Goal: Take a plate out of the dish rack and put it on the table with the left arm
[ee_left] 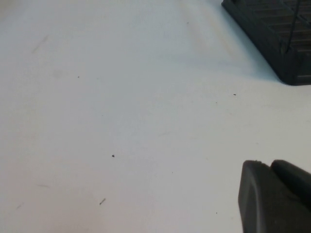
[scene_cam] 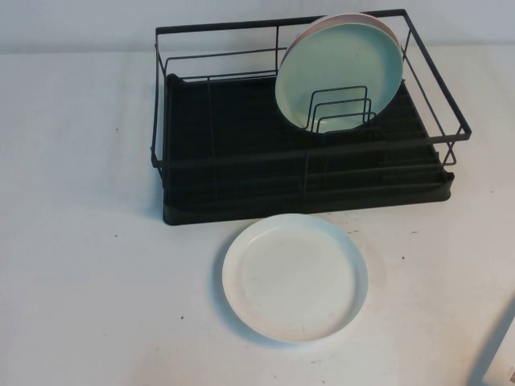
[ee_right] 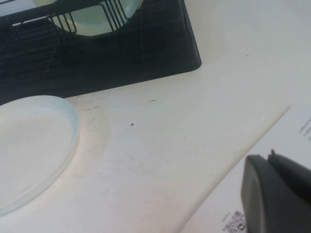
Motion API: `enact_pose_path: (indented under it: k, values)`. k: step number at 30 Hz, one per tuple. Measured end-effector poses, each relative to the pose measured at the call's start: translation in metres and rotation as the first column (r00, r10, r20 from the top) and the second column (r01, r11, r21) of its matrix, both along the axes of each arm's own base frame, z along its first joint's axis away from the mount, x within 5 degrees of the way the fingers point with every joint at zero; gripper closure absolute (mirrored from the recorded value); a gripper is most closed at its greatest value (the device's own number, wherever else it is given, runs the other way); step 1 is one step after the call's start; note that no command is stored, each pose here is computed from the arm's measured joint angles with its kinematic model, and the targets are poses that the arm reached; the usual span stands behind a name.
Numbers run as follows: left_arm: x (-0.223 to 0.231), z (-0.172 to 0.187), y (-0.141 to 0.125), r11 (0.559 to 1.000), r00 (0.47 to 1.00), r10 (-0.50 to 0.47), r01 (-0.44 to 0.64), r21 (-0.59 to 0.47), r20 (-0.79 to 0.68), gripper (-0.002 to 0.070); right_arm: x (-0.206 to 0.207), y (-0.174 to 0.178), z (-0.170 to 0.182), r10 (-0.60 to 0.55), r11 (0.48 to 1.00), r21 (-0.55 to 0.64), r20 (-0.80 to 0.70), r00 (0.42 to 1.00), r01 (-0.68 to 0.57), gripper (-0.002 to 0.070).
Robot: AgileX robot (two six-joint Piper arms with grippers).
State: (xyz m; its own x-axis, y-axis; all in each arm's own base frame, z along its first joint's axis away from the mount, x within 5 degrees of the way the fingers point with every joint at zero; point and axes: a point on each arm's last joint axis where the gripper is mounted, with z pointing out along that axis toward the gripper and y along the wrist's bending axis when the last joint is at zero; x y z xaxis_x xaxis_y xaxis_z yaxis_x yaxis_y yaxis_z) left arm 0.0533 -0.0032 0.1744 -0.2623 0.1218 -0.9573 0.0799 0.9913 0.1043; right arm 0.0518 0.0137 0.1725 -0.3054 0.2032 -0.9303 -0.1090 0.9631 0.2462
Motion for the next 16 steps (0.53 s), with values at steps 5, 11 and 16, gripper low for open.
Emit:
enact_pose_path:
  k: [5, 11, 16]
  values:
    - [0.0, 0.0, -0.0004, 1.0, 1.0, 0.0, 0.0, -0.014, -0.001, 0.0676, 0.0, 0.0, 0.0, 0.0, 1.0, 0.0, 0.0, 1.0, 0.0, 0.0696]
    - [-0.0001, 0.0, -0.0013, 1.0, 1.0, -0.017, 0.017, -0.014, -0.001, 0.0676, 0.0, 0.0, 0.0, 0.0, 1.0, 0.0, 0.0, 1.0, 0.0, 0.0696]
    - [-0.0003, 0.0, -0.0037, 0.998, 0.998, -0.062, 0.061, -0.016, -0.001, 0.0676, 0.0, 0.0, 0.0, 0.0, 1.0, 0.0, 0.0, 1.0, 0.0, 0.0696]
